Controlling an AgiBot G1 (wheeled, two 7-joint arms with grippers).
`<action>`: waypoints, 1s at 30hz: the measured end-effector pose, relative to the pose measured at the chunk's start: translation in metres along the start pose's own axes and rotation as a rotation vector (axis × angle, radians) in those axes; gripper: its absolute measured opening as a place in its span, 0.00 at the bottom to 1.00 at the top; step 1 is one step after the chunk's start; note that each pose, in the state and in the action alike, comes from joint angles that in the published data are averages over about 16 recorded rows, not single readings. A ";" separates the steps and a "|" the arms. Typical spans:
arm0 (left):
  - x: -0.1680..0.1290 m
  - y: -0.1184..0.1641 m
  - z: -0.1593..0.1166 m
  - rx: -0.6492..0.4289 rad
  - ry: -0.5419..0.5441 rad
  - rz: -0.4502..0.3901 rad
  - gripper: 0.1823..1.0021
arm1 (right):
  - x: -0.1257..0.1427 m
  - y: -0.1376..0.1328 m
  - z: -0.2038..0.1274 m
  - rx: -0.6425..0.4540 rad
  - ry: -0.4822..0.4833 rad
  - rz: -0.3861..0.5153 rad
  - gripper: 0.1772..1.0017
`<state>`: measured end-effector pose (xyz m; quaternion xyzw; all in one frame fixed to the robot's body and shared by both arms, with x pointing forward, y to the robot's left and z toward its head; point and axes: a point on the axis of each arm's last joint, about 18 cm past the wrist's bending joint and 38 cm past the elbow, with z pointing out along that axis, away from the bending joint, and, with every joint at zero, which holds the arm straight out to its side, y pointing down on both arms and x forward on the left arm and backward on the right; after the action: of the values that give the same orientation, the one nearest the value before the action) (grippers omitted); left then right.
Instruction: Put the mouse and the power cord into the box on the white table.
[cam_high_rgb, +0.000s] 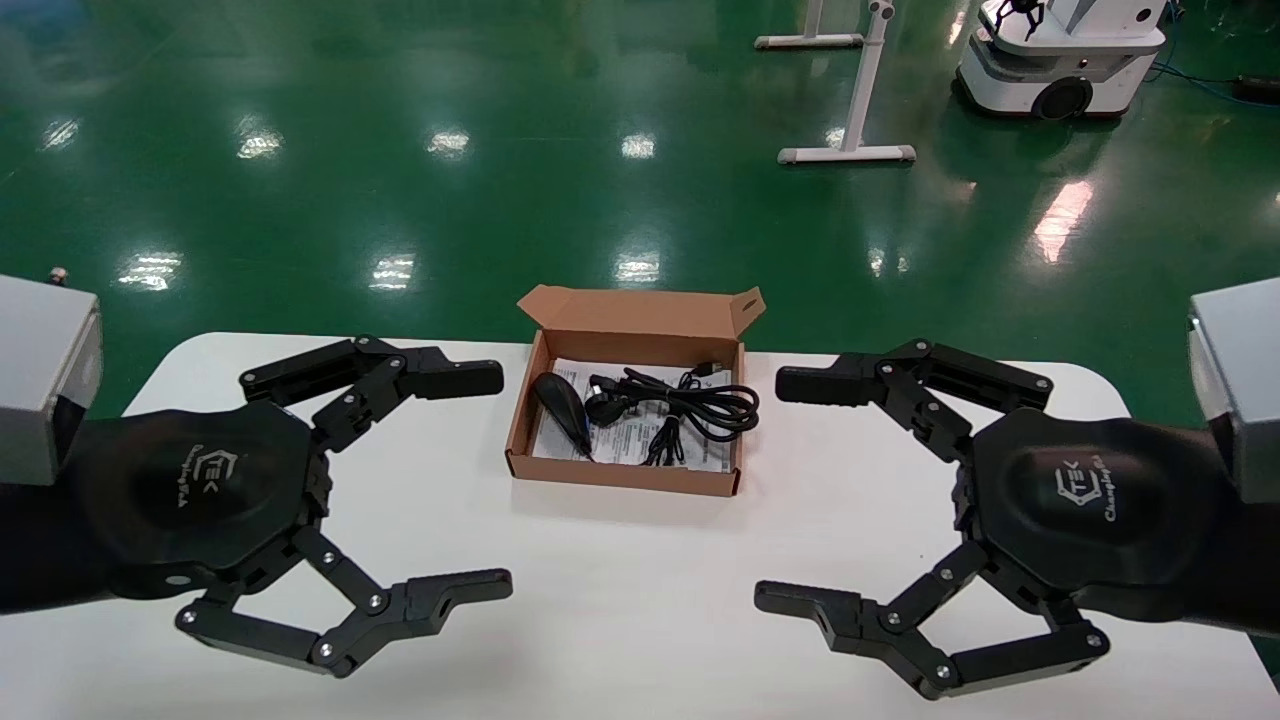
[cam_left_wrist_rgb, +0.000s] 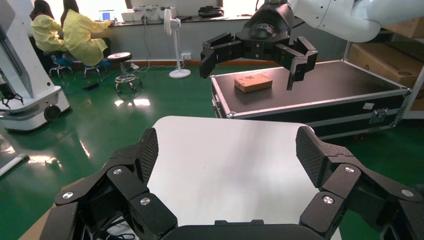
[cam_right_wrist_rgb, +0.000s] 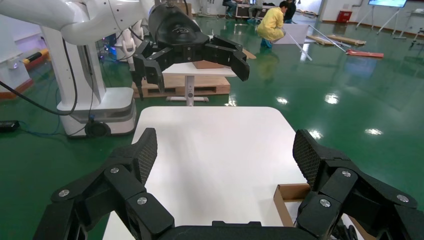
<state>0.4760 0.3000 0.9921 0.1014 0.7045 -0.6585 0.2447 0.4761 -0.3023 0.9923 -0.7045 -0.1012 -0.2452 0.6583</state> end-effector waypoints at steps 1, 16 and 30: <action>0.000 0.000 0.000 0.000 0.000 0.000 1.00 | 0.000 0.000 0.000 0.000 0.000 0.000 1.00; 0.000 0.000 0.000 0.000 0.000 0.000 1.00 | 0.000 0.000 0.000 0.000 0.000 0.000 1.00; 0.000 0.000 0.000 0.000 0.000 0.000 1.00 | 0.000 0.000 0.000 0.000 0.000 0.000 1.00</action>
<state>0.4760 0.3000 0.9921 0.1014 0.7045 -0.6585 0.2446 0.4762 -0.3023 0.9923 -0.7045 -0.1011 -0.2452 0.6583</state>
